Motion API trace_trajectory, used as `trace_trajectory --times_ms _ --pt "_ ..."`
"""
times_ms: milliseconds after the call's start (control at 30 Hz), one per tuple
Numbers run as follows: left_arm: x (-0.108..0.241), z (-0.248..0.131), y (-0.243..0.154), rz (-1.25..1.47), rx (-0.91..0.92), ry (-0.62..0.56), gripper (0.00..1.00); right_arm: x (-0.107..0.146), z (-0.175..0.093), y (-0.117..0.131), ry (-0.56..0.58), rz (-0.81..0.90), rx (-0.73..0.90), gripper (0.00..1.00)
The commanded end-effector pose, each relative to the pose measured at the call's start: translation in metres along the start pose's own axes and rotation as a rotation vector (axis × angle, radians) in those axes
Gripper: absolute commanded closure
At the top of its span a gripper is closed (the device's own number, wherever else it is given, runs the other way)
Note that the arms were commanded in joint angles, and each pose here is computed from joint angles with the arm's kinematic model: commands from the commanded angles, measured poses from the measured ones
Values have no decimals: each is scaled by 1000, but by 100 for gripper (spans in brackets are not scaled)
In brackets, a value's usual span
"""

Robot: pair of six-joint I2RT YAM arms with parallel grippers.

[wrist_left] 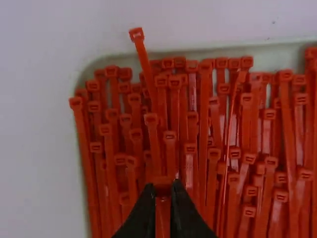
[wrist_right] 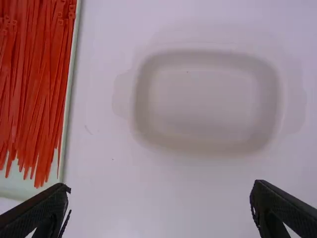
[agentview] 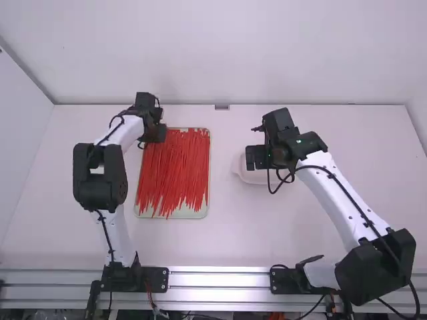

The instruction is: Fasten the cable tie

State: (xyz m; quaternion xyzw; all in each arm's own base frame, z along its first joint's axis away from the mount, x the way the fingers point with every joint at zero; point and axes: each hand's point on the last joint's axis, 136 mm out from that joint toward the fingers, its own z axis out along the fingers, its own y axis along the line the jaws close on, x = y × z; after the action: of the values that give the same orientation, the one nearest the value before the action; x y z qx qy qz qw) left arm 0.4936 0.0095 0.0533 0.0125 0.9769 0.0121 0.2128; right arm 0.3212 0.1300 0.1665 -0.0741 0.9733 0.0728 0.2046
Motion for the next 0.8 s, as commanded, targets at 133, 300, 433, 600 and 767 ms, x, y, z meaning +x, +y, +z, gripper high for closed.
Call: trace_trajectory --times_ms 133,300,433,600,767 --pt "-37 -33 1 -37 -7 -59 98 5 4 0 19 -4 6 2" --pt "-74 -88 1 -49 -5 -183 98 5 4 0 20 -5 6 2" --pt "-94 -140 1 -49 -3 -290 98 5 4 0 19 -4 6 2" --pt "-106 -206 0 -47 -1 -425 98 5 4 0 20 -10 5 2" --pt "-105 -264 1 -48 -2 -530 98 4 4 0 15 -11 5 2"
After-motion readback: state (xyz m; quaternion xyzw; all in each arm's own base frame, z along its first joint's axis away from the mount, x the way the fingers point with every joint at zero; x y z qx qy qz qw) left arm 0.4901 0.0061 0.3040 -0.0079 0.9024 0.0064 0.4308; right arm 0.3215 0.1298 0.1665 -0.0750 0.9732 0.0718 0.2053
